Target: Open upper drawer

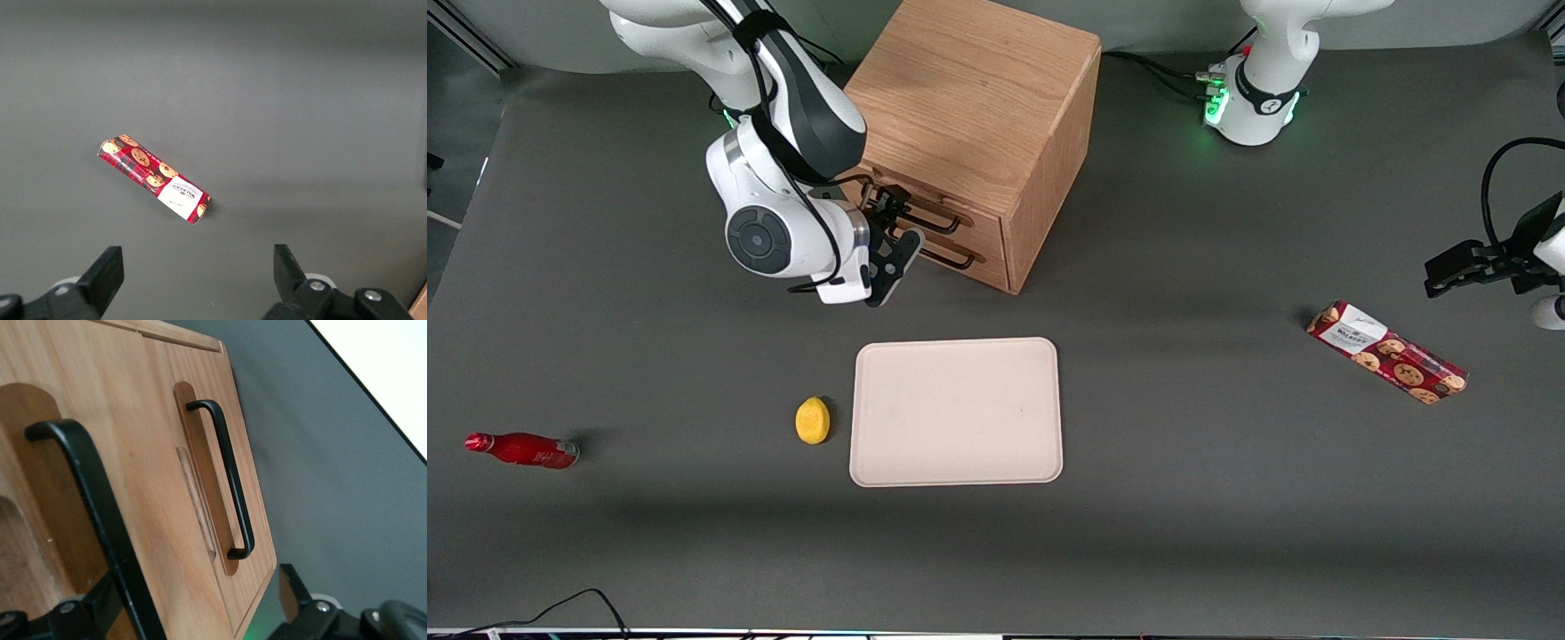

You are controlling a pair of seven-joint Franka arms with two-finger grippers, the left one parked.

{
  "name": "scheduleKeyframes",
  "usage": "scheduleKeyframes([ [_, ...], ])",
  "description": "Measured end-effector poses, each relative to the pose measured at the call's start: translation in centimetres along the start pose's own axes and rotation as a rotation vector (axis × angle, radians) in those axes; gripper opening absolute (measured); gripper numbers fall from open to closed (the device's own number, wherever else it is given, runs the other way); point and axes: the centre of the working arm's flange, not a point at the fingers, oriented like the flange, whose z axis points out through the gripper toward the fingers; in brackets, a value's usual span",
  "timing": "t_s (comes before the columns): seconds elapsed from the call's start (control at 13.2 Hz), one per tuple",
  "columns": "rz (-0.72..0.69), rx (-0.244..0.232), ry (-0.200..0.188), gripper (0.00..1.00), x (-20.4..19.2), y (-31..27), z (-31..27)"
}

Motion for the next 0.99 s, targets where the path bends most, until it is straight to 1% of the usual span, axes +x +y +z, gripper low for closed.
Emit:
scheduleKeyframes([
  [0.38,-0.003,-0.007,0.011,1.0,0.7,0.2,0.7],
  [0.53,0.001,-0.006,0.01,1.0,1.0,0.7,1.3],
  [0.99,0.002,-0.013,0.03,1.0,1.1,1.3,1.0],
])
